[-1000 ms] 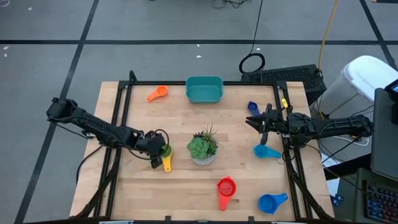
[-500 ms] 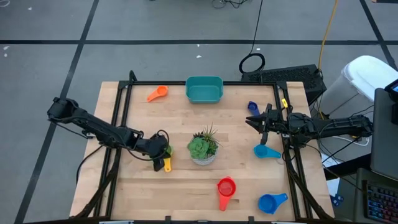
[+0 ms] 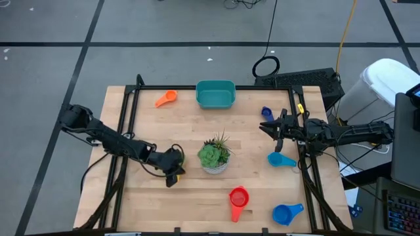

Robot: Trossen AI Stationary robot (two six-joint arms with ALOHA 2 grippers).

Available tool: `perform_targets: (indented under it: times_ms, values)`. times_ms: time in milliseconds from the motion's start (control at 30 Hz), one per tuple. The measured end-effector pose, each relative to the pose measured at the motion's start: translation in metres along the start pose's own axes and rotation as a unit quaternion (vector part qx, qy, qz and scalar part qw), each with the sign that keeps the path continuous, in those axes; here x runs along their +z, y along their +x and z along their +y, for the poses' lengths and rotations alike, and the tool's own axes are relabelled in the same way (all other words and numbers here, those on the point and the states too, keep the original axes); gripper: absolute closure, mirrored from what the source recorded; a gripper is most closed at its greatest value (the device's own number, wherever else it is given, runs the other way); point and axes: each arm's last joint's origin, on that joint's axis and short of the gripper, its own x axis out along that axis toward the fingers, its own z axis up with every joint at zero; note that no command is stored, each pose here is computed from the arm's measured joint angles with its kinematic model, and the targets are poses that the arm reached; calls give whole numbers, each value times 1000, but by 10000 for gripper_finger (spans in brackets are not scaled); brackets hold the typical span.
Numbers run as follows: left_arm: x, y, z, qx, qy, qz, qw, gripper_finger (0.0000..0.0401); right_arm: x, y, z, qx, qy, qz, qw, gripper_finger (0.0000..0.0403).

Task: Nest measuring cups in basket
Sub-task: Stack the green measuring cup on top the yellow measuring cup

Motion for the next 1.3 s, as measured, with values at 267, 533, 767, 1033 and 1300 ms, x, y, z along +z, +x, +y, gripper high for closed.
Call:
perform_targets:
  times_ms: [267, 533, 767, 1033, 1300]
  values:
    - [9, -15, -7, -32, 11, -31, 999, 370, 2, 0, 0, 2, 1, -12, 1000, 334]
    - [9, -43, -3, 4, 23, -39, 999, 370, 4, 0, 1, 14, -23, -16, 1000, 334]
    - [31, -88, -11, 115, 90, -52, 988, 370, 13, 0, 2, 22, -42, -19, 999, 334]
    - [33, -108, -3, 217, 87, 29, 972, 370, 35, 3, 2, -1, -75, 14, 997, 334]
    - [21, -108, 10, 263, 33, 75, 961, 347, 41, 29, 11, -7, -147, 118, 982, 334]
